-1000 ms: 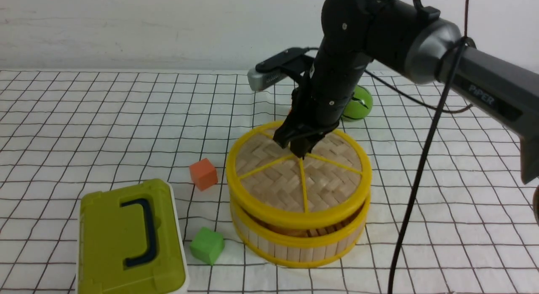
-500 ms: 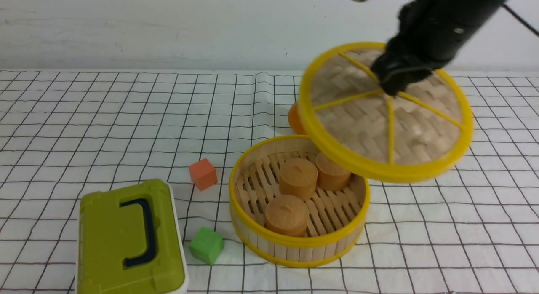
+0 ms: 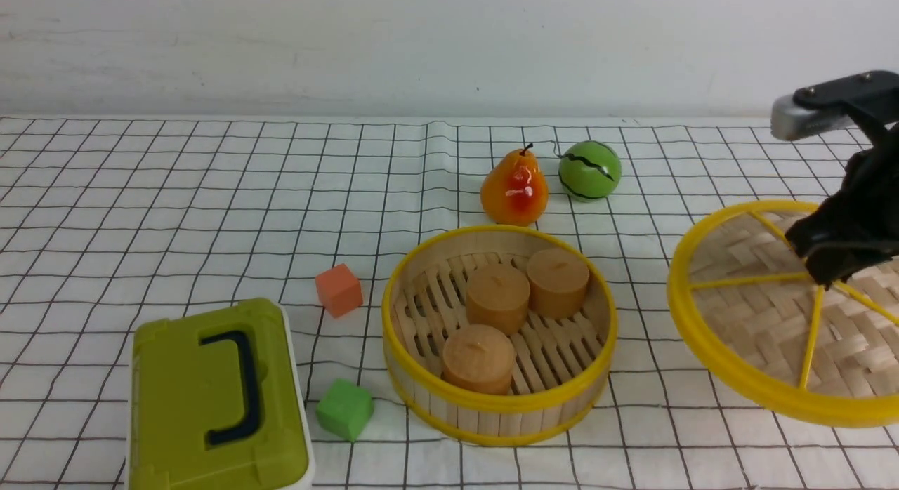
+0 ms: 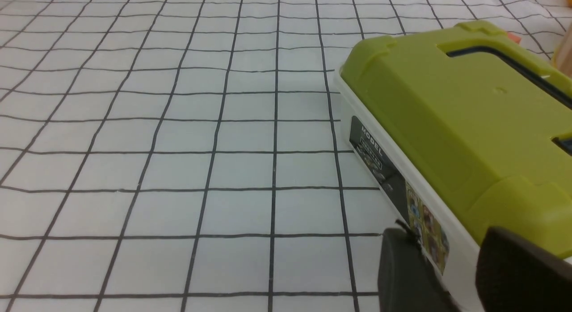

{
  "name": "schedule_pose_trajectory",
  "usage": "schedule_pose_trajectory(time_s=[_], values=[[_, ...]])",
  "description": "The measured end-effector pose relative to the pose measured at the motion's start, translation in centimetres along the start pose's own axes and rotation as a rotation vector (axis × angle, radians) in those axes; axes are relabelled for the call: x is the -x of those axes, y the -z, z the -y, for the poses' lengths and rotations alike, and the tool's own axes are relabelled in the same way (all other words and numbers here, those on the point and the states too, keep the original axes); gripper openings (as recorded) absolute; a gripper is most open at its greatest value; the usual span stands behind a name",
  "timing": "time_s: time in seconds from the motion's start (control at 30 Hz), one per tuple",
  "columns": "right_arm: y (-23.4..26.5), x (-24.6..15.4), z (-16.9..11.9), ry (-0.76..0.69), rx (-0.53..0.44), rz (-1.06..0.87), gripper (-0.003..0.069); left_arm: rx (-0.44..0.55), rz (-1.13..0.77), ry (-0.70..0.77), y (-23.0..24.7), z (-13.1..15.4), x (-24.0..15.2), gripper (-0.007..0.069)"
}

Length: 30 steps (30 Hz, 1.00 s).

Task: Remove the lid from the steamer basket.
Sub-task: Use the right arm to place the steamer lid on the table

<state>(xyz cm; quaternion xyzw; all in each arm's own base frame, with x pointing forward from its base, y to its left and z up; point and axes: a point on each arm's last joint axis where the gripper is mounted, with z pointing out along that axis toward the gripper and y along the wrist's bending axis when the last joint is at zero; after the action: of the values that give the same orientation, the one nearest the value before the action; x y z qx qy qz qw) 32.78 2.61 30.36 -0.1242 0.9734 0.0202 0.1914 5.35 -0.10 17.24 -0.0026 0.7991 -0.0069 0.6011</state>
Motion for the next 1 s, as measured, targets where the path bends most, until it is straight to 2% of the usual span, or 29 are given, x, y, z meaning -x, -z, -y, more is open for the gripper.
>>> schedule_pose_trajectory(time_s=[0.33,0.67,0.83,0.9,1.0], values=[[-6.7,0.8,0.7,-0.037,0.006,-0.059,0.0102,0.0,0.0,0.0,0.0,0.0,0.0,0.0239],[-10.4,1.1,1.4,-0.092,-0.001,-0.074,0.0102,0.0,0.0,0.0,0.0,0.0,0.0,0.0239],[-10.7,1.2,1.4,-0.119,-0.002,-0.066,0.0185,0.0,0.0,0.0,0.0,0.0,0.0,0.0239],[-9.5,1.3,1.3,-0.128,-0.003,-0.044,0.0299,0.0,0.0,0.0,0.0,0.0,0.0,0.0239],[-7.6,1.4,1.2,-0.13,-0.002,-0.005,0.0342,0.0,0.0,0.0,0.0,0.0,0.0,0.0239]])
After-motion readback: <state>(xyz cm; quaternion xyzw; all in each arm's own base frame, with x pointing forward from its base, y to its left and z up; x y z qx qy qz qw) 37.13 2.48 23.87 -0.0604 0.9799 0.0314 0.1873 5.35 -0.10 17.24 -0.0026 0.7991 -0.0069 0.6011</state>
